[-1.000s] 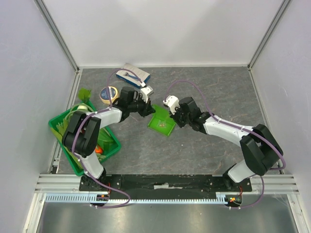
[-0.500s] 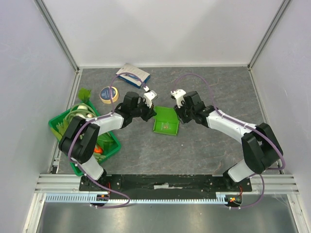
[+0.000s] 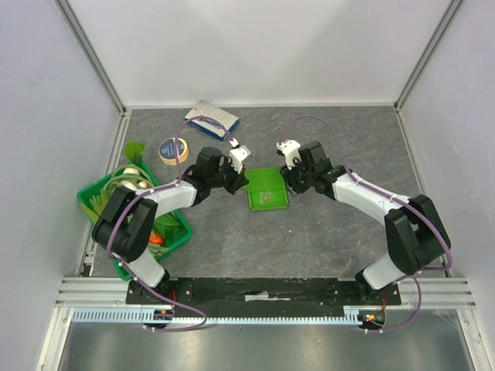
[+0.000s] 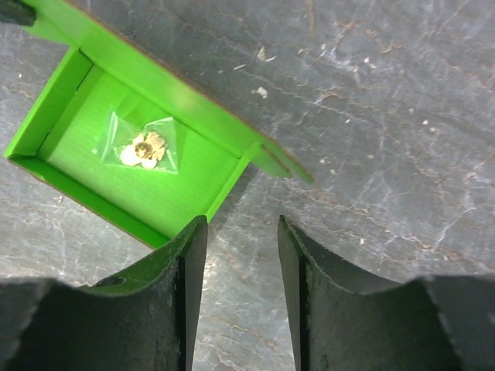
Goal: Fold the paper box
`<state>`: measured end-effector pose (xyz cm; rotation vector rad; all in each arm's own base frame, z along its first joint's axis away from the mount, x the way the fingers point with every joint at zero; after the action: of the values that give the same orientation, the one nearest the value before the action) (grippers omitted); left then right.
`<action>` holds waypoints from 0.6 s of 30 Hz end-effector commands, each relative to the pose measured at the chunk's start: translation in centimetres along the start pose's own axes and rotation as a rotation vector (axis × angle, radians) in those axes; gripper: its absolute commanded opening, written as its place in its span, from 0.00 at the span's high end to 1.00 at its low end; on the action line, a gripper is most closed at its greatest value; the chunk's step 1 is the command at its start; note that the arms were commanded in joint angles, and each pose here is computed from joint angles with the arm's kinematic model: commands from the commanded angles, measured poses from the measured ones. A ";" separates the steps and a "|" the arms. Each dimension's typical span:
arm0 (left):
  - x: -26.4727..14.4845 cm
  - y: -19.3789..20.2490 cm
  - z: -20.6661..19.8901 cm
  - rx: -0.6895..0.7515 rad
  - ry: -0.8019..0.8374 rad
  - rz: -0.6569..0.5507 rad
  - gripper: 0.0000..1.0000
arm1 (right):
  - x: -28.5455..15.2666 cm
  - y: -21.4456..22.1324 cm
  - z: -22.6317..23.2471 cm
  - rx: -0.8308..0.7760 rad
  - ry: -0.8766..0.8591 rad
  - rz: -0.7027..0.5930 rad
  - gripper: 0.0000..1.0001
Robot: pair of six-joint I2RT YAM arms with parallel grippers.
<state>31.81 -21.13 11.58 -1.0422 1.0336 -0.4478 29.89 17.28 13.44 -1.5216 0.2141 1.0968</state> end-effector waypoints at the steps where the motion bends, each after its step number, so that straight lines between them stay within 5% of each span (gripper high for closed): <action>1: -0.6 -1.8 0.3 0.093 -0.017 -0.058 0.92 | 0.0 -2.1 -1.9 0.008 0.005 -0.118 0.50; 7: -0.5 -1.9 0.2 0.099 0.003 -0.061 0.92 | 0.7 -3.0 -2.7 -0.029 -0.087 -0.192 0.51; 18: -0.5 -2.0 0.1 0.095 0.012 -0.060 0.92 | 1.9 -2.5 -2.1 -0.071 -0.263 -0.194 0.68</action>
<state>31.55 -21.29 11.58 -1.0189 1.0424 -0.4699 33.17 16.35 12.85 -1.4212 -0.0384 1.1330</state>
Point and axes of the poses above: each gripper's point midway between its finger pads, its own x axis out along the fingers, its own z axis along the line the jaws close on, y = z × x, the point moved 7 cm from there along -x, back along the fingers, and after that the axes turned 12 degrees about x, right-handed, at the moved point
